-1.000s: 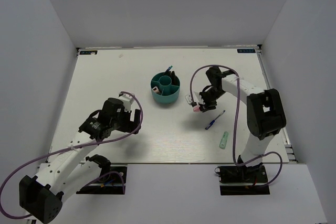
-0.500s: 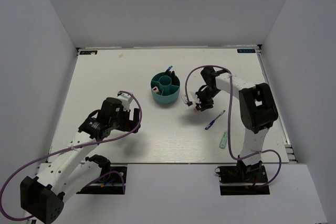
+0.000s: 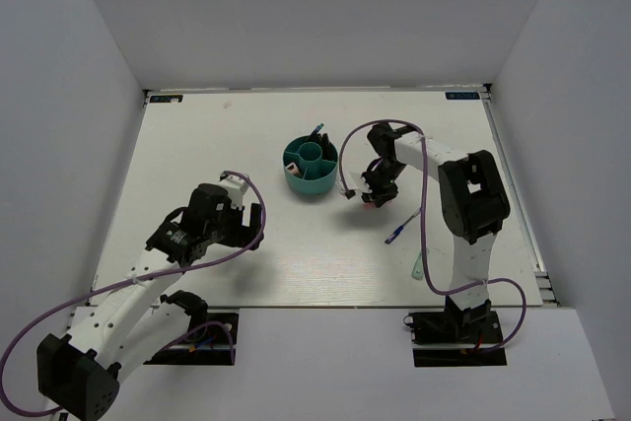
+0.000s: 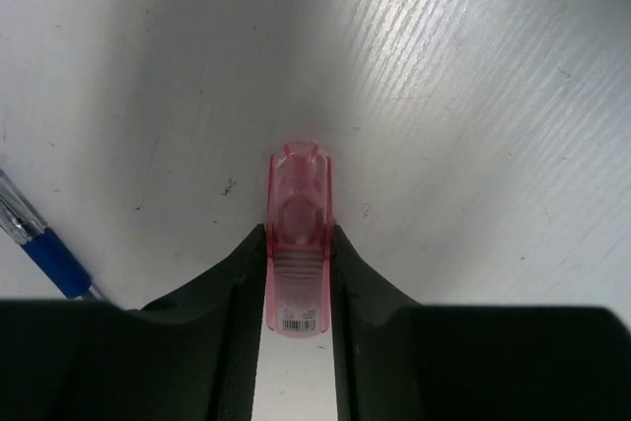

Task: Sort the stationery into containers
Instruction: Grab a piece of stationery with the right arm, then place the stationery into the container

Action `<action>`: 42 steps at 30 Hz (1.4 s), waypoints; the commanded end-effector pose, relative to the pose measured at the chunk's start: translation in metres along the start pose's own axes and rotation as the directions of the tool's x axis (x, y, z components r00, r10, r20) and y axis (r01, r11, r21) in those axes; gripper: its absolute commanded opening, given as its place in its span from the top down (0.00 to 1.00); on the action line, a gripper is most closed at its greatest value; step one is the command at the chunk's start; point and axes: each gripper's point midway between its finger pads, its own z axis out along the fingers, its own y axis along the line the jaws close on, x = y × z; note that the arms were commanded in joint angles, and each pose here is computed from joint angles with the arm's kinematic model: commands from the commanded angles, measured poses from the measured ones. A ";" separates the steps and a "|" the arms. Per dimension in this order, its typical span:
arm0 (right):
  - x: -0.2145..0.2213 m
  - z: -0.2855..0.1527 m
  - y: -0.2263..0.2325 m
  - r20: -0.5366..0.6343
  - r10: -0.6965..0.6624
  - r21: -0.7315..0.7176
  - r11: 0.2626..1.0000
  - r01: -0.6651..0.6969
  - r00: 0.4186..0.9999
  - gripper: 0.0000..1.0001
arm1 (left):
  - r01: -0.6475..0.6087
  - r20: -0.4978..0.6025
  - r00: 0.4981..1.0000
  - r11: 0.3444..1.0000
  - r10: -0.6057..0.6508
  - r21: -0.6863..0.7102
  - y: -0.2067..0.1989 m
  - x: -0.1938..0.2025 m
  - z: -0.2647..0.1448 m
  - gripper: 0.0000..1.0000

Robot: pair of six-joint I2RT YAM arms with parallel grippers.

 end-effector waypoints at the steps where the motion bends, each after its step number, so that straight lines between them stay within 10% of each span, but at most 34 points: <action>1: 0.009 0.015 0.020 -0.033 0.073 -0.090 0.993 -0.075 0.997 1.00 | -0.003 0.027 1.000 1.000 0.003 -0.002 0.002 -0.004 -0.002 0.00; 8: -0.036 -0.016 0.007 0.107 0.294 0.044 0.953 -0.300 0.950 1.00 | -0.006 0.023 1.000 1.000 0.006 -0.009 0.003 -0.002 -0.001 0.00; 13: -0.101 -0.076 -0.034 0.373 0.445 0.171 0.829 -0.532 0.814 1.00 | -0.006 0.031 0.999 1.000 0.006 -0.023 0.006 -0.004 -0.002 0.00; 20: -0.183 -0.154 -0.100 0.772 0.466 0.043 0.641 -0.766 0.433 1.00 | -0.010 0.030 0.999 0.999 0.011 -0.031 0.010 -0.002 0.000 0.00; 29: -0.239 -0.177 -0.116 0.931 0.362 -0.264 0.756 -0.599 0.045 1.00 | -0.012 0.033 0.999 1.000 0.013 -0.029 0.011 -0.002 0.001 0.00; 42: -0.234 -0.157 -0.091 0.972 0.132 -0.056 0.934 -0.353 0.194 1.00 | -0.013 0.032 0.999 1.000 0.014 -0.022 0.011 -0.002 0.001 0.00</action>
